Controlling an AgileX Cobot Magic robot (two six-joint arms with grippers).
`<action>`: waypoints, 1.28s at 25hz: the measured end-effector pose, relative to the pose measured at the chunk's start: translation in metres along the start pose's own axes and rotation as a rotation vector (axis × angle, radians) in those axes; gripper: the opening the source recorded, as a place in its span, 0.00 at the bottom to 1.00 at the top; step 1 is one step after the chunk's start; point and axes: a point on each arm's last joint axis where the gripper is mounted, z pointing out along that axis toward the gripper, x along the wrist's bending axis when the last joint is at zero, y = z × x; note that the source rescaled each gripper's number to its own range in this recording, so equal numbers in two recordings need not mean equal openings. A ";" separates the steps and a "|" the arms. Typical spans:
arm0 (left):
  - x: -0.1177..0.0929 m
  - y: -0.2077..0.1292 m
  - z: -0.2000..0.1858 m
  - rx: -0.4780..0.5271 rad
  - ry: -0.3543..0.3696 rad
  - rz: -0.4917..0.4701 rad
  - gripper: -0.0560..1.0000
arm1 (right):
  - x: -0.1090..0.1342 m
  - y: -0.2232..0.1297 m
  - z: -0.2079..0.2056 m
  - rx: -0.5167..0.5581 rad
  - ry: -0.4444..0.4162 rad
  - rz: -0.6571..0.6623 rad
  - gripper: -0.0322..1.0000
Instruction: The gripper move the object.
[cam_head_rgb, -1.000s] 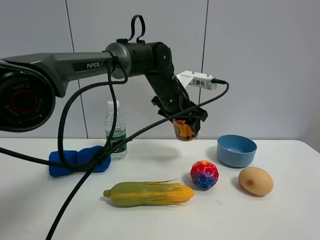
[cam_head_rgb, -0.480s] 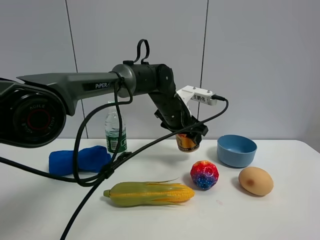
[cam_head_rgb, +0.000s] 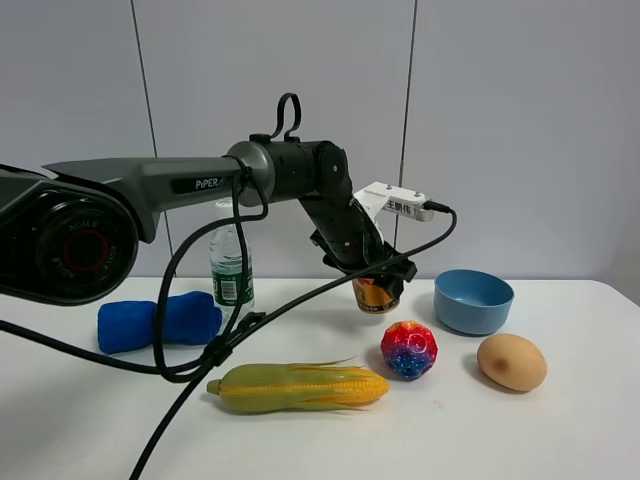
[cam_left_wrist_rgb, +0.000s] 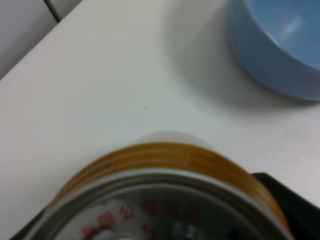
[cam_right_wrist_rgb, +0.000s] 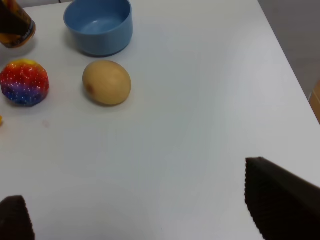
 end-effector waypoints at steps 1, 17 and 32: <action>0.000 -0.002 0.002 0.004 -0.001 0.000 0.05 | 0.000 0.000 0.000 0.000 0.000 0.000 1.00; -0.002 0.001 0.001 -0.013 -0.019 0.057 0.48 | 0.000 0.000 0.000 0.000 0.000 0.000 1.00; 0.002 0.062 -0.153 0.042 0.135 0.212 0.55 | 0.000 0.000 0.000 0.000 0.000 0.000 1.00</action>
